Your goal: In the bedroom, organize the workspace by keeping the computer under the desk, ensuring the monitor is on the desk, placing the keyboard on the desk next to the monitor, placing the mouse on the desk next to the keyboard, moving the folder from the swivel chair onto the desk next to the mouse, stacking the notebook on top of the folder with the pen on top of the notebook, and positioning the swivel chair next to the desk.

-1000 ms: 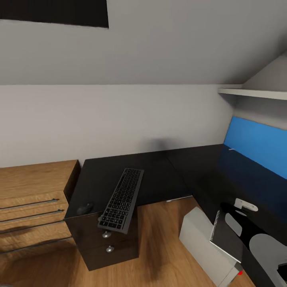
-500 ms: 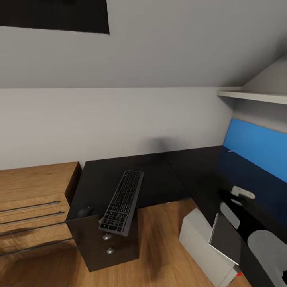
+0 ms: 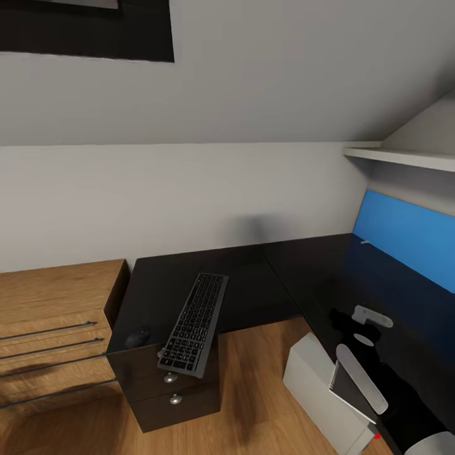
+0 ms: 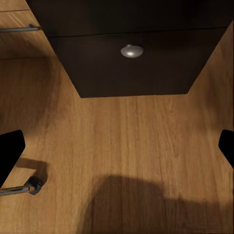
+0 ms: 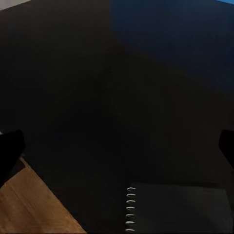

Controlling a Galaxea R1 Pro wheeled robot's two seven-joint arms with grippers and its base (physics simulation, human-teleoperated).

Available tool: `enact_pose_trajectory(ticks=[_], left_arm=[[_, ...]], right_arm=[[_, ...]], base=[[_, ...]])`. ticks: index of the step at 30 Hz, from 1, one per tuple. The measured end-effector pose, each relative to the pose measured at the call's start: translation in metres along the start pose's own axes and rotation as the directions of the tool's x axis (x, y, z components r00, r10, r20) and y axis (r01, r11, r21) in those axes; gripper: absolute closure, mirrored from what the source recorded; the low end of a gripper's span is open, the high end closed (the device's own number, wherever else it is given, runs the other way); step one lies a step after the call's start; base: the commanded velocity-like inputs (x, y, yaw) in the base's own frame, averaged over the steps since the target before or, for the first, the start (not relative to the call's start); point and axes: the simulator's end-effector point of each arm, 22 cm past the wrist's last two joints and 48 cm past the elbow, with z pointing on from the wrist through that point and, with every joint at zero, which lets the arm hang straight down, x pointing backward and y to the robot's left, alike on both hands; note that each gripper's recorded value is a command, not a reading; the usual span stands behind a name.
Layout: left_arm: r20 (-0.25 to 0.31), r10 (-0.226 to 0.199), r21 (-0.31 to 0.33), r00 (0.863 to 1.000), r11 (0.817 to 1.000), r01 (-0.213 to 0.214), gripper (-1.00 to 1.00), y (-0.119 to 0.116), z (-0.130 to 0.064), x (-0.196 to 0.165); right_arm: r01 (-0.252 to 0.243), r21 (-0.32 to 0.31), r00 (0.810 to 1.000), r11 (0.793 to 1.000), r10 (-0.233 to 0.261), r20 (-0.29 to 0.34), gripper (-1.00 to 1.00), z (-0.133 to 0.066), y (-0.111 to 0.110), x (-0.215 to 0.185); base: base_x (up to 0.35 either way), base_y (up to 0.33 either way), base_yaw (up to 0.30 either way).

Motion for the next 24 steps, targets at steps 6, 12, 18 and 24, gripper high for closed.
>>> enact_pose_trajectory(ticks=[6, 12, 18, 24], left_arm=[[0.002, 0.007, 0.008, 1.0, 1.0, -0.007, -1.0, -0.003, -0.007, -0.006], [0.004, 0.005, 0.008, 1.0, 1.0, -0.005, -1.0, -0.002, -0.014, -0.012], [0.006, 0.0, 0.005, 1.0, 1.0, 0.0, -1.0, 0.001, -0.019, -0.018], [0.01, -0.002, 0.003, 1.0, 1.0, 0.002, -1.0, 0.003, -0.025, -0.025]], right_arm=[[-0.023, -0.024, 1.0, 0.999, 0.022, -0.021, -1.0, -0.012, 0.018, 0.002], [-0.031, -0.035, 0.999, 0.999, 0.03, -0.02, -1.0, -0.019, 0.024, -0.007], [-0.039, -0.047, 0.999, 0.998, 0.037, -0.032, -1.0, -0.027, 0.034, -0.008], [-0.045, -0.053, 0.998, 0.998, 0.043, -0.034, -1.0, -0.034, 0.038, -0.014]], base=[[0.0, 0.0, 0.0], [0.0, 0.0, 0.0], [-0.155, 0.0, -0.01], [-0.315, 0.0, -0.138]])
